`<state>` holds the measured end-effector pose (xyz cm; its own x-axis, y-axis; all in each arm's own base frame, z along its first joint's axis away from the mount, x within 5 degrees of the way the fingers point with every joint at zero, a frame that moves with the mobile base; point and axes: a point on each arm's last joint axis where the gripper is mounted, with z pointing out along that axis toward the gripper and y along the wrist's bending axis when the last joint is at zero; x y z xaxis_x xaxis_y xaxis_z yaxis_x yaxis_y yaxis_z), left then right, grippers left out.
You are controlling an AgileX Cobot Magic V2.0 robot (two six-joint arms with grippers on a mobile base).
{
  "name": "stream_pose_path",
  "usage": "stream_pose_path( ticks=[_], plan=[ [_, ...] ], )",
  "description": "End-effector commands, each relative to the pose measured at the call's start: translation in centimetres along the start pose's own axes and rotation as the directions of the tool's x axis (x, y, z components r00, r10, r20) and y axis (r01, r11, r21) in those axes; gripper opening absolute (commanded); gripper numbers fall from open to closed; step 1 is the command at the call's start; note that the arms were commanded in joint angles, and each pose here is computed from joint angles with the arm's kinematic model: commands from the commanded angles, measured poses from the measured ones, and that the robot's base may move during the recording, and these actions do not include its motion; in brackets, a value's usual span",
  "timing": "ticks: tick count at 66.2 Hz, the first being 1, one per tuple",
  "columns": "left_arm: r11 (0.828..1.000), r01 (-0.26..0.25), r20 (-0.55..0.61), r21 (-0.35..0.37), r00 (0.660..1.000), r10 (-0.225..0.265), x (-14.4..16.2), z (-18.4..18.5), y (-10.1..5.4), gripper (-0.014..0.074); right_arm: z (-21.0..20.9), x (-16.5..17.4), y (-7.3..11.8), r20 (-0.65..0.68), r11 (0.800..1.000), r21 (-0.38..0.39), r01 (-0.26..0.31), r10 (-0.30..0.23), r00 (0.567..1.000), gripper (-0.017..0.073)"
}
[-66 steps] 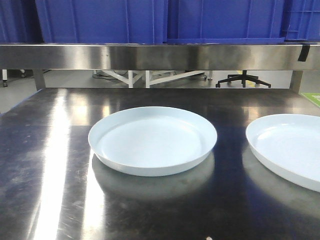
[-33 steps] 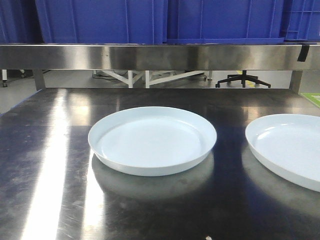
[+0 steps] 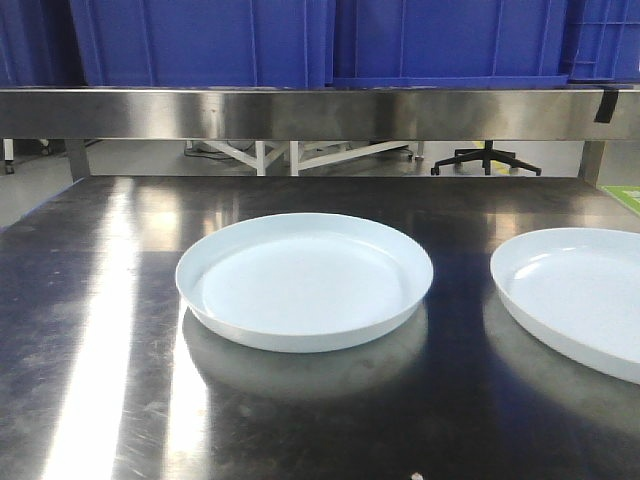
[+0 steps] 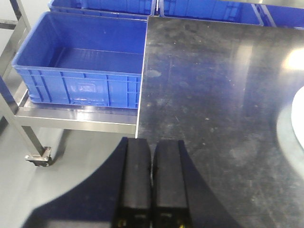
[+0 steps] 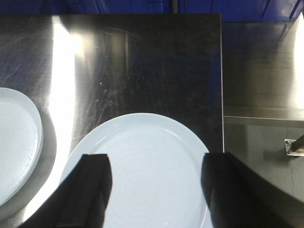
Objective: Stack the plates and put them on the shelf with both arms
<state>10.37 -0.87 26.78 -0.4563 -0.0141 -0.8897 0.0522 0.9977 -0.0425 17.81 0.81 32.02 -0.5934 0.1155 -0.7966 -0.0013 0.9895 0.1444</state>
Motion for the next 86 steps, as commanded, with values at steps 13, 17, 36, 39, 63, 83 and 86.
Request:
stream_pose_path(
  ticks=[13,17,36,39,63,83,86],
  plan=[
    [1.000,-0.008,0.113,0.016,0.994,0.006,-1.6,-0.4,-0.2,0.0088,-0.9,-1.7,0.2,0.105,1.000,-0.006,0.008,-0.008,0.994,0.0519],
    [1.000,-0.002,0.113,0.019,0.994,0.000,-1.6,-0.4,-0.2,0.0088,-0.9,-1.7,0.2,0.105,1.000,-0.006,0.008,-0.008,0.994,0.0519],
    [1.000,-0.002,0.113,0.019,0.994,0.000,-1.6,-0.4,-0.2,0.0088,-0.9,-1.7,0.2,0.105,1.000,-0.006,0.008,-0.008,0.994,0.0449],
    [1.000,-0.002,0.113,0.019,0.994,0.000,-1.6,-0.4,-0.2,0.0088,-0.9,-1.7,0.2,0.105,1.000,-0.006,0.008,-0.008,0.994,0.0379],
    [1.000,-0.002,0.113,0.019,0.994,0.000,-1.6,-0.4,-0.2,0.0088,-0.9,-1.7,0.2,0.109,1.000,-0.006,0.008,-0.007,0.994,0.0049],
    [1.000,-0.002,0.113,0.019,0.994,0.000,-1.6,-0.4,-0.2,0.0088,0.6,-0.1,0.1,-0.108,1.000,-0.004,0.003,-0.004,0.994,0.0301],
    [1.000,-0.002,0.113,0.019,0.994,0.000,-1.6,-0.4,-0.2,0.0088,1.0,0.1,0.0,-0.143,1.000,-0.003,0.002,-0.002,0.990,0.0384]
  ],
)
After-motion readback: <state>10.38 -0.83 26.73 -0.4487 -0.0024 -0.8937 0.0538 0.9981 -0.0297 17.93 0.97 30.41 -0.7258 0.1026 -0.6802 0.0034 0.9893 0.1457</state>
